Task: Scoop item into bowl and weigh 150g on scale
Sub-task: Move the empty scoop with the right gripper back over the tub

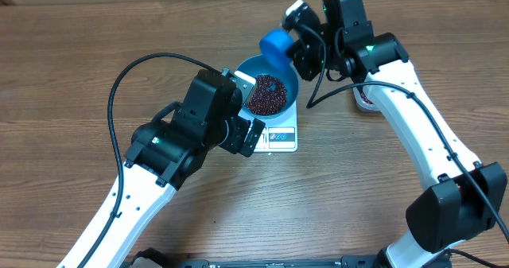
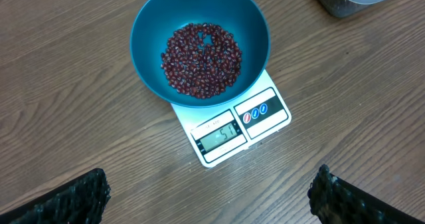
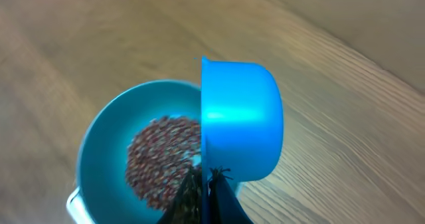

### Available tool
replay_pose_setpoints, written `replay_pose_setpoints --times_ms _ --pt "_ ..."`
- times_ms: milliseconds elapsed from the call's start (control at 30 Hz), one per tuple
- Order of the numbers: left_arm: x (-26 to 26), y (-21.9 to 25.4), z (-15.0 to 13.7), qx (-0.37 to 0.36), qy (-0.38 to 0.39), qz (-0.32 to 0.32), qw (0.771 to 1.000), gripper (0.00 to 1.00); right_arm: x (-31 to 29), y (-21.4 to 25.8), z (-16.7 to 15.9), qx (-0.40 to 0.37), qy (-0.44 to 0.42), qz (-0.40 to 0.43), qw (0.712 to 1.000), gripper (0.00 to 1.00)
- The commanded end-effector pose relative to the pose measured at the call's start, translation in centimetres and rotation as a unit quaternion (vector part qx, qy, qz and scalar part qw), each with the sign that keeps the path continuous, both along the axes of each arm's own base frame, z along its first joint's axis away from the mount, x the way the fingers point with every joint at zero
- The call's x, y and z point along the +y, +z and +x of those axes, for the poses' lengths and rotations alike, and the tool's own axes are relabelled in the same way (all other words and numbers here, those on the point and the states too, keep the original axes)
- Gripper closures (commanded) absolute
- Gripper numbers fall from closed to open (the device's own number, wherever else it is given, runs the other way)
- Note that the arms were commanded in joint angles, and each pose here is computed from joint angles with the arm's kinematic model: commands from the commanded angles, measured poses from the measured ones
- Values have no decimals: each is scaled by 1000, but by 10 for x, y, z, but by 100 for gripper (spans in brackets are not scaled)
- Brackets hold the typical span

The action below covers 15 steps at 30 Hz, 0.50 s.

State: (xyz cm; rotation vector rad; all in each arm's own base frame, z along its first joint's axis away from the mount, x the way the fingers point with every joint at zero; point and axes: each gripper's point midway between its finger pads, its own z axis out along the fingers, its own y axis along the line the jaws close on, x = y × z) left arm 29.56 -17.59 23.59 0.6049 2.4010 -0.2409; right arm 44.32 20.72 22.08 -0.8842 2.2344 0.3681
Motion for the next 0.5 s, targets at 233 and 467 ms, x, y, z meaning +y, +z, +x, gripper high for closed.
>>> replay_pose_setpoints --times_ms 233,467 --pt "0 10 1 -13 -4 -7 1000 0 -55 94 20 -123 -202 11 972 96" --pt "0 10 1 -13 -4 -7 1000 0 -119 87 22 -135 -318 -93 934 96"
